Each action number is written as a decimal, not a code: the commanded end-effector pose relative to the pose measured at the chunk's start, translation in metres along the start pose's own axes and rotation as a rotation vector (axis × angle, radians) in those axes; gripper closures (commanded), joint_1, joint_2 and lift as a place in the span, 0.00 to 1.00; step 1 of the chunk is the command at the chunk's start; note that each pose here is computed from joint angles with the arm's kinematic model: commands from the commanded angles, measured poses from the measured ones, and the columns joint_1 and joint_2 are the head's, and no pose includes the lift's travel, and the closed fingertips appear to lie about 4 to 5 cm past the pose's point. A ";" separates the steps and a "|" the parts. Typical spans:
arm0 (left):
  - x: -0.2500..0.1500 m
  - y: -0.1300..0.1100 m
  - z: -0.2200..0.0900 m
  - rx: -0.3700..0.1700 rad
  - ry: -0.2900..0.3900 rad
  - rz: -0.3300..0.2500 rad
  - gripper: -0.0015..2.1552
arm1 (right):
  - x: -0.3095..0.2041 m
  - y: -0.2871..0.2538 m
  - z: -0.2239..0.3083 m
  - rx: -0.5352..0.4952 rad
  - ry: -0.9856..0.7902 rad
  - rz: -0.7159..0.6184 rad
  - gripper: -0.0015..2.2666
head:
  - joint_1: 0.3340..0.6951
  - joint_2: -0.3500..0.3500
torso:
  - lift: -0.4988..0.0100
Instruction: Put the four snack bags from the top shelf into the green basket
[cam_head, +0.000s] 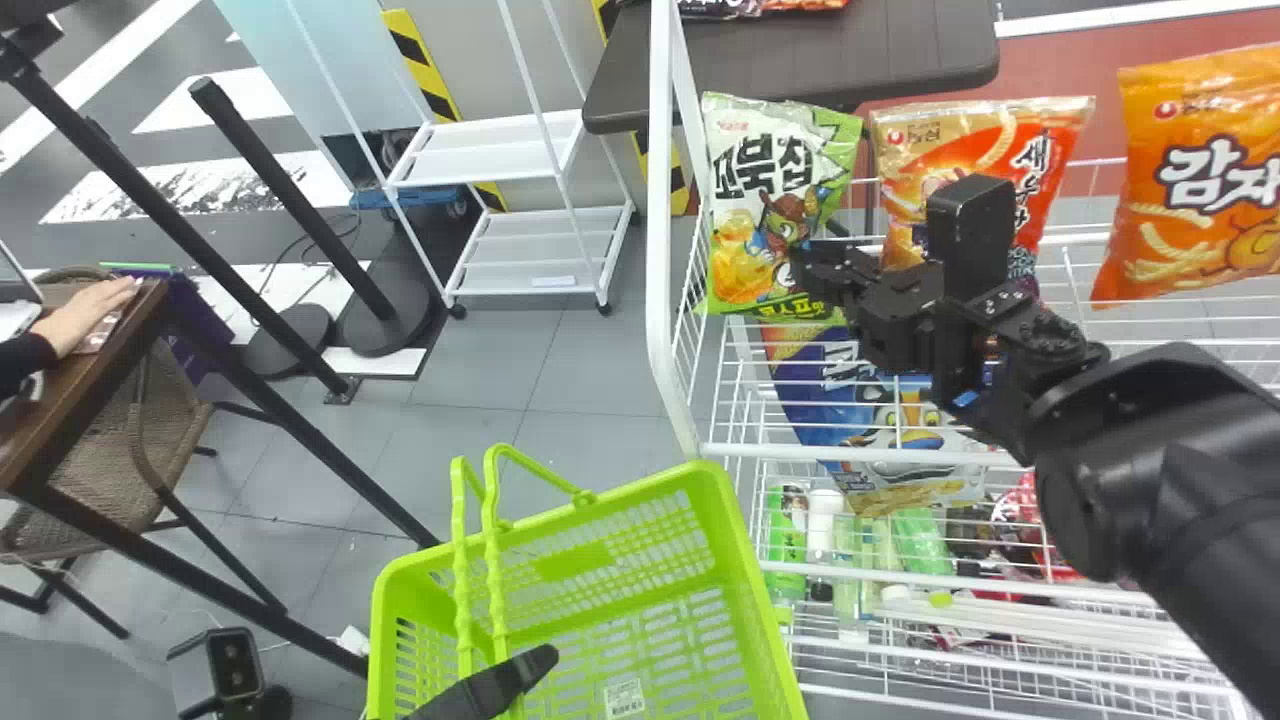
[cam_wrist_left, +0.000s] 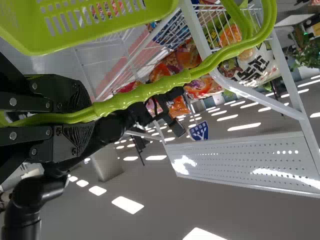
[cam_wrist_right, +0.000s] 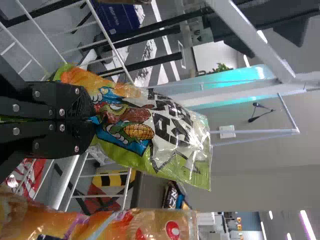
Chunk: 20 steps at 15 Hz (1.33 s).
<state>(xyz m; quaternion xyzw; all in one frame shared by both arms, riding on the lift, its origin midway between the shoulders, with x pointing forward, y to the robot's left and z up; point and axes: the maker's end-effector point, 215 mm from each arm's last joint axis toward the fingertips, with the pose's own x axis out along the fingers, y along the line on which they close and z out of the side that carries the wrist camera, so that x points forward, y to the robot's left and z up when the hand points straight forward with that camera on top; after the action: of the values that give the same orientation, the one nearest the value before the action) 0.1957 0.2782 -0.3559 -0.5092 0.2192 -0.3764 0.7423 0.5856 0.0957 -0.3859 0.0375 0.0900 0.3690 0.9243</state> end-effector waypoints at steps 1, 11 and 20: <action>0.000 -0.003 0.000 -0.001 -0.004 -0.013 1.00 | -0.012 0.025 0.006 -0.017 -0.003 0.010 0.99 | 1.00 1.00 | 0.98; 0.001 -0.001 0.002 0.006 -0.009 -0.016 1.00 | -0.152 0.051 0.045 0.115 -0.036 -0.131 0.99 | 1.00 1.00 | 0.98; 0.005 -0.001 0.005 0.007 -0.011 -0.028 1.00 | -0.240 0.147 -0.017 0.301 0.240 0.038 0.99 | 1.00 1.00 | 0.98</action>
<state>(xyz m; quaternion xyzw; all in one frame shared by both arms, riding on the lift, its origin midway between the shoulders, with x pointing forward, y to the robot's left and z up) 0.2025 0.2777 -0.3548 -0.5095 0.2106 -0.3811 0.7421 0.3310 0.0279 -0.3395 0.1306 0.2230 0.3553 0.8983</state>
